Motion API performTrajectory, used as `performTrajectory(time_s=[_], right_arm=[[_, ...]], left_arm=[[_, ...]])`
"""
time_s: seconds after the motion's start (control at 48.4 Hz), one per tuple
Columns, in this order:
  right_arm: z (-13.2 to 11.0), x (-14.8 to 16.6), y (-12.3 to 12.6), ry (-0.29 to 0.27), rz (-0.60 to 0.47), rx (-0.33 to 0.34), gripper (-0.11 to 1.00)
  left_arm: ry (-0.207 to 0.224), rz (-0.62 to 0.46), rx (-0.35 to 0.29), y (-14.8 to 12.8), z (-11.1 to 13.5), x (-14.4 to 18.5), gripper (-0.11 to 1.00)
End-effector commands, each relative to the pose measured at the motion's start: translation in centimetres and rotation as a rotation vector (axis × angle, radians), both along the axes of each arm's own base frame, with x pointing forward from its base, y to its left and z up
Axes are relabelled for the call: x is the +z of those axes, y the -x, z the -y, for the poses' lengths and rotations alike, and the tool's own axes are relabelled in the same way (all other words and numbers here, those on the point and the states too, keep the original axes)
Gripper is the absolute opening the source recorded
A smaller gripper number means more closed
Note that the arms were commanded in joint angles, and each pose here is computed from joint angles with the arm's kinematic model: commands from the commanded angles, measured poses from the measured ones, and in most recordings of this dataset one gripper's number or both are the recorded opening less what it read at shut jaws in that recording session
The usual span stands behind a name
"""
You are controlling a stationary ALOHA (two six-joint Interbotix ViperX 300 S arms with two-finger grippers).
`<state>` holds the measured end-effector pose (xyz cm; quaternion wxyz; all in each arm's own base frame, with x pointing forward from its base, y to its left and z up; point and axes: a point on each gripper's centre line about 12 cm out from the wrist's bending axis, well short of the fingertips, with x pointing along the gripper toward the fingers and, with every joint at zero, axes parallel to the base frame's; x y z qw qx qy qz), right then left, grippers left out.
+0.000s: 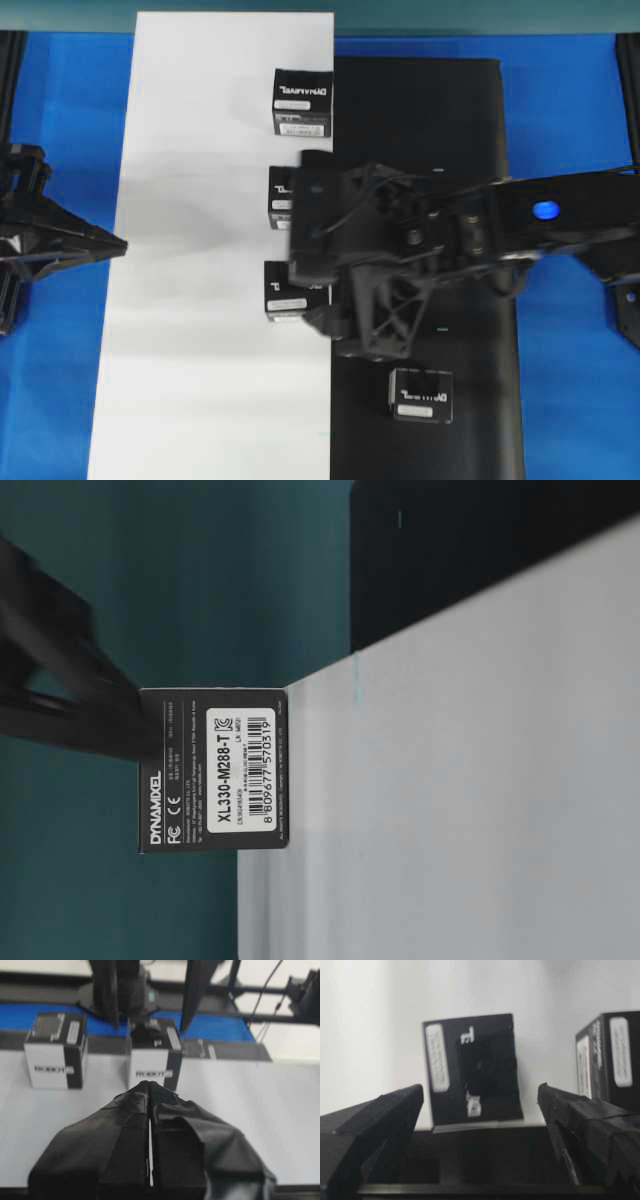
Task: Place the box from the black base onto the white base.
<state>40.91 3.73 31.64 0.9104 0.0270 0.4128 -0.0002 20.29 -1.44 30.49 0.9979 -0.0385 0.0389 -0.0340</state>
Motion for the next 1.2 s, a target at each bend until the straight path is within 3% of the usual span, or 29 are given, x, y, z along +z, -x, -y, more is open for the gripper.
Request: performTrajectory(time_s=[0.0, 0.207, 0.434, 0.888, 1.177], right_arm=[[-0.2, 2.2, 1.2, -0.011, 0.061, 0.004, 1.00], [-0.4, 4.1, 4.1, -0.025, 0.158, 0.020, 1.00], [-0.2, 4.0, 6.3, -0.040, 0.261, 0.025, 1.00], [0.8, 3.5, 10.1, -0.039, 0.310, 0.015, 1.00], [1.3, 3.5, 13.1, -0.045, 0.410, 0.017, 1.00]], left_arm=[[0.004, 0.012, -0.001, 0.1, 0.0, 0.7, -0.03], [0.033, -0.013, 0.002, 0.7, 0.0, 0.7, -0.03], [0.034, -0.013, 0.002, 0.7, 0.0, 0.7, -0.03], [0.035, -0.001, 0.002, 0.8, 0.0, 1.0, -0.03], [0.032, -0.008, 0.002, 0.7, 0.0, 0.8, -0.03]])
